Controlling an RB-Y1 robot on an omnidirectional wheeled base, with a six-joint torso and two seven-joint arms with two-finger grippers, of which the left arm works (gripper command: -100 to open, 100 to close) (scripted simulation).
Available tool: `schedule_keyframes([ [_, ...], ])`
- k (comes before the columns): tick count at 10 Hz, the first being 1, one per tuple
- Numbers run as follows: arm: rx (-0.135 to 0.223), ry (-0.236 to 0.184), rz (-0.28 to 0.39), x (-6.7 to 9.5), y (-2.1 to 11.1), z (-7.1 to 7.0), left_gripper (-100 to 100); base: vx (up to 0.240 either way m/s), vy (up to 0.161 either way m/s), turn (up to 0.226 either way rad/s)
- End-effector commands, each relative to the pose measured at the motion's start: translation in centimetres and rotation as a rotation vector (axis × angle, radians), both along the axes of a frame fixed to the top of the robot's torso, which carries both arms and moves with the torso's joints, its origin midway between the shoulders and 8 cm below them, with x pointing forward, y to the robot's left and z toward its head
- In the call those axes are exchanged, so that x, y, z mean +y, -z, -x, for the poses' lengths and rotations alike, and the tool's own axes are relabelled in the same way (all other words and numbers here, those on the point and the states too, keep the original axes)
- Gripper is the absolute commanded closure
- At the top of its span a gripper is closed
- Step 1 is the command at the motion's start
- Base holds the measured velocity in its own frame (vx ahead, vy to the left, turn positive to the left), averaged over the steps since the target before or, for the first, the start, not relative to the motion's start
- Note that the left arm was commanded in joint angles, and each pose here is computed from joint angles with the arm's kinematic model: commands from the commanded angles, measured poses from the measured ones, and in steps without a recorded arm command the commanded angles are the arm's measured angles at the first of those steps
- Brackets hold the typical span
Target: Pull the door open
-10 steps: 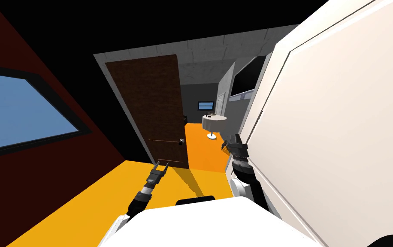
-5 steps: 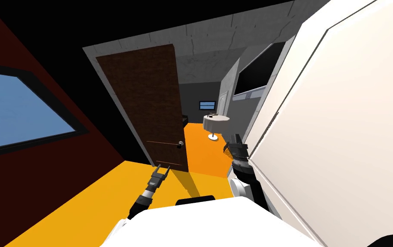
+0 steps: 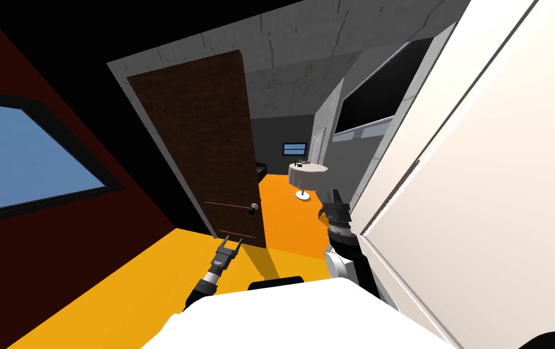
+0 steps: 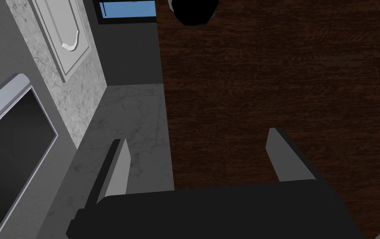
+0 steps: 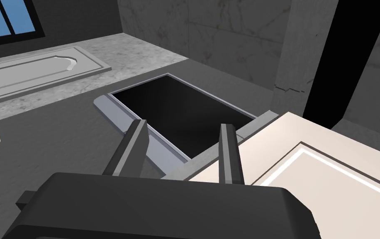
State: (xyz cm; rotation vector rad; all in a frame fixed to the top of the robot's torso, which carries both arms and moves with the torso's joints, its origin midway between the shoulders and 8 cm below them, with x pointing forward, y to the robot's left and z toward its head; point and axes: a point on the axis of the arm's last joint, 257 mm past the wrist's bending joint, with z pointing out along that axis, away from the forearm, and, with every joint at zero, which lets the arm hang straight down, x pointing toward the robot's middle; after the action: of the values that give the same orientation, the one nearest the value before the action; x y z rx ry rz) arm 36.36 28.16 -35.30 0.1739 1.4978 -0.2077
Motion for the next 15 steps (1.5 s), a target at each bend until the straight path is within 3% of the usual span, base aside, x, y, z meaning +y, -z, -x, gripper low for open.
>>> schedule_keyframes([
  [1,0.013,0.004,-0.011,-0.4,0.9,0.3,-100,0.138,-0.017,0.035],
  [6,0.057,0.020,-0.029,-2.3,3.6,1.1,-100,0.159,0.002,0.058],
  [7,0.051,0.017,-0.025,-2.0,3.3,1.0,-100,0.091,0.027,0.006],
  [8,0.058,-0.002,-0.031,-0.2,3.7,1.4,-100,-0.035,-0.092,-0.165],
  [10,0.063,-0.022,-0.032,1.5,3.9,1.7,-100,-0.030,-0.151,-0.132],
  [11,0.066,-0.048,-0.032,3.5,4.1,2.2,-100,0.020,-0.170,-0.224],
  [12,0.066,-0.048,-0.032,3.5,4.1,2.2,-100,0.039,-0.109,-0.084],
  [15,0.068,-0.097,-0.029,6.9,4.3,2.9,-100,0.133,-0.073,-0.152],
])
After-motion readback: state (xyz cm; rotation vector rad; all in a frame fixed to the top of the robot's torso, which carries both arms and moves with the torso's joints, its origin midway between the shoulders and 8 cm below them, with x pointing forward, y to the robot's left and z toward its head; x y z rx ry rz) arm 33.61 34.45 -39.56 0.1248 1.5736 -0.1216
